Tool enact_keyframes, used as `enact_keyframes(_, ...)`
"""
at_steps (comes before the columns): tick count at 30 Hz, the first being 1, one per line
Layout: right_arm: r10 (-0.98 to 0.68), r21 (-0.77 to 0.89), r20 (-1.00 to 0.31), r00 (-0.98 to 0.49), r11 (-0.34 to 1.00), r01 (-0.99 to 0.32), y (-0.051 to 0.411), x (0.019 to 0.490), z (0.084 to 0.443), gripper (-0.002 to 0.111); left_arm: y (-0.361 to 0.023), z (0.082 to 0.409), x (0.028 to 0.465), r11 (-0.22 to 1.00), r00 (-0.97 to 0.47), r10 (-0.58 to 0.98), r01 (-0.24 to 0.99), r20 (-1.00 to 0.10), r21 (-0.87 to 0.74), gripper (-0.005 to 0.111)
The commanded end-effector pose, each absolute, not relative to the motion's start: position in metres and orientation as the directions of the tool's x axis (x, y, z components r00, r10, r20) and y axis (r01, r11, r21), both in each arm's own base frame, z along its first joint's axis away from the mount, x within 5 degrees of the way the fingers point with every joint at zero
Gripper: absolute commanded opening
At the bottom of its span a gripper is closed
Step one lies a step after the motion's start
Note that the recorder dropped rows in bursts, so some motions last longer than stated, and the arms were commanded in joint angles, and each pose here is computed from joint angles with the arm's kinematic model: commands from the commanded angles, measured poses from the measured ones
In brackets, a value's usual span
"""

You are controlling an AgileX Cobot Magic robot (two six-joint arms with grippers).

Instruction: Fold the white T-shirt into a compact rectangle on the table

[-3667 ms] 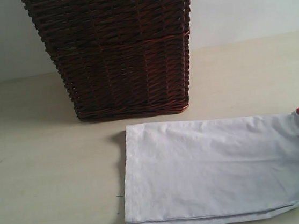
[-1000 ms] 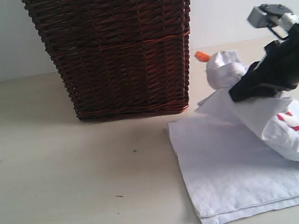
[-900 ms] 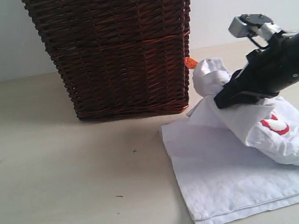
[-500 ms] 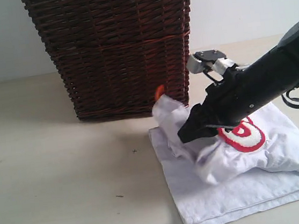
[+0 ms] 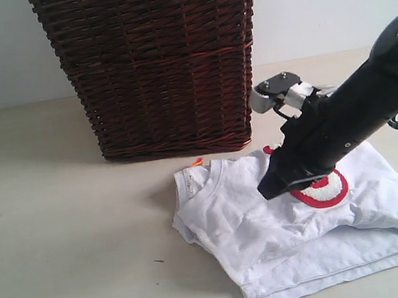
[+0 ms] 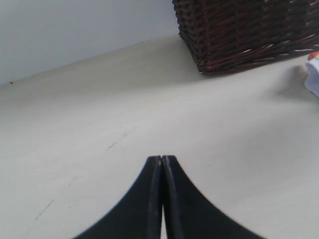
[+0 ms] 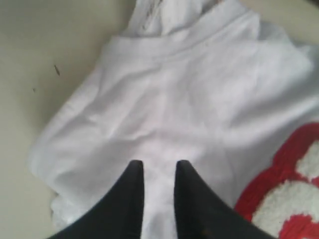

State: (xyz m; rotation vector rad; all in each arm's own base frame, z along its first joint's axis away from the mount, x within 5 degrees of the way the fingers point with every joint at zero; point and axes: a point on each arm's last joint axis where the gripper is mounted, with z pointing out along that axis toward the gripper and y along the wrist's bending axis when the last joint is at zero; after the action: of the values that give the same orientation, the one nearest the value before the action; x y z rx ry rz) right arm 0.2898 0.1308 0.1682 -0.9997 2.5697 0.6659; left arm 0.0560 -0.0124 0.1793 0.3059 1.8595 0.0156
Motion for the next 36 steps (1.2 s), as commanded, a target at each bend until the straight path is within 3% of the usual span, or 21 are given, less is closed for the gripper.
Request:
enact_keyframes(1, -0.600, 0.324, -0.317, -0.734, 0.659, -0.678, 0.124, 0.284, 0.137, 0.000, -0.012, 0.179, 0.057, 0.967, -0.274, 0.213, 0.195, -0.938, 0.163, 0.002)
enact_keyframes(5, -0.590, 0.349, -0.219, -0.777, 0.697, -0.627, 0.121, 0.280, 0.112, 0.000, -0.012, 0.179, 0.057, 0.967, -0.274, 0.213, 0.195, -0.938, 0.163, 0.002)
enact_keyframes(9, -0.637, 0.427, -0.157, -0.754, 0.645, -0.634, 0.121, 0.265, 0.107, 0.000, -0.012, 0.179, 0.057, 0.967, -0.274, 0.213, 0.195, -0.938, 0.163, 0.002)
enact_keyframes(14, -0.593, 0.347, -0.303, -0.746, 0.660, -0.666, 0.122, 0.272, 0.138, 0.000, -0.012, 0.179, 0.057, 0.967, -0.274, 0.213, 0.195, -0.938, 0.163, 0.002)
enact_keyframes(19, -0.605, 0.051, -0.480, -0.635, 0.703, -0.709, 0.110, 0.288, 0.175, 0.000, -0.012, 0.179, 0.057, 0.967, -0.274, 0.213, 0.195, -0.938, 0.163, 0.002)
enact_keyframes(27, -0.684, -0.119, -0.273, -0.677, 0.722, -0.681, 0.066, 0.298, 0.149, 0.000, -0.012, 0.179, 0.057, 0.967, -0.274, 0.213, 0.195, -0.938, 0.163, 0.002)
enact_keyframes(36, -0.654, 0.022, -0.116, -0.747, 0.751, -0.660, 0.055, 0.273, 0.114, 0.000, -0.012, 0.179, 0.057, 0.967, -0.274, 0.213, 0.195, -0.938, 0.163, 0.002)
